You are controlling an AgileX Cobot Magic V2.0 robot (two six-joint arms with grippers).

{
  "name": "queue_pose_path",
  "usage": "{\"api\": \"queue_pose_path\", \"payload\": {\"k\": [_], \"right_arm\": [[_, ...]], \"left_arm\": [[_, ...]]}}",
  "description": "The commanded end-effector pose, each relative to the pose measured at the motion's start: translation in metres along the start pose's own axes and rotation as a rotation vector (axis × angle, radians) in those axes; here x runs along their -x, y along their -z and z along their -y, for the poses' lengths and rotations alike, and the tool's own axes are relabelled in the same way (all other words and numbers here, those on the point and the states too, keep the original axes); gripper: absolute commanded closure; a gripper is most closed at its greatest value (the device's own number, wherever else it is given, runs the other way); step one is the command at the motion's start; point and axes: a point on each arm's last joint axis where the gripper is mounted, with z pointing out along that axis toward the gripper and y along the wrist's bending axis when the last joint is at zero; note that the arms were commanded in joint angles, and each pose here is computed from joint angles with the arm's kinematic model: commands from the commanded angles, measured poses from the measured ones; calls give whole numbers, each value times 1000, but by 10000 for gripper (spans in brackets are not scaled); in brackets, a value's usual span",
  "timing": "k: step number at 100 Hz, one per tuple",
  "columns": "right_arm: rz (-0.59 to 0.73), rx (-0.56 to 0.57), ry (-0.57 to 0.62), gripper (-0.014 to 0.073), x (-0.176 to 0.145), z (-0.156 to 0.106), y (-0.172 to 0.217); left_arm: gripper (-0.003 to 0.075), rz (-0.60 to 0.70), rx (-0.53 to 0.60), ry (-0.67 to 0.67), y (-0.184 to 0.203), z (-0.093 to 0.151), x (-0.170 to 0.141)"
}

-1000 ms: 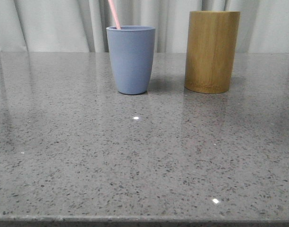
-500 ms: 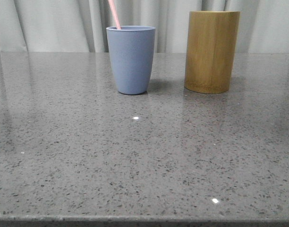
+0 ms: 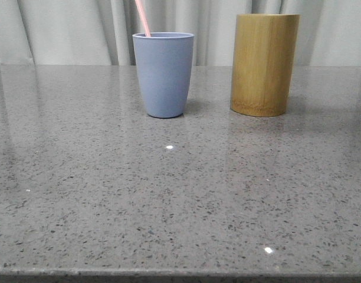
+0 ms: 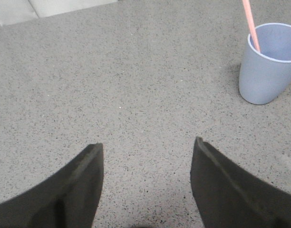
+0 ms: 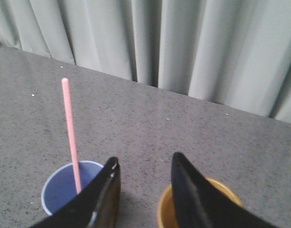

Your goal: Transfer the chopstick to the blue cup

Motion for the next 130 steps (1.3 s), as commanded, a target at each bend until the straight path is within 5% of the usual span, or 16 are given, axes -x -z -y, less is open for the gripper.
{"api": "queue_pose_path", "payload": {"k": [1, 46, 84, 104, 130], "right_arm": [[123, -27, 13, 307, 14, 8, 24], [165, -172, -11, 311, -25, 35, 99], [237, -213, -11, 670, -65, 32, 157], [245, -213, -10, 657, -85, 28, 175], [293, -209, -5, 657, -109, 26, 190]], "left_arm": [[323, 120, 2, 14, 11, -1, 13], [339, 162, 34, 27, 25, -7, -9], [592, 241, 27, 65, 42, -11, -49], [738, 281, 26, 69, 53, -14, -66], [739, 321, 28, 71, 61, -16, -91]]}}
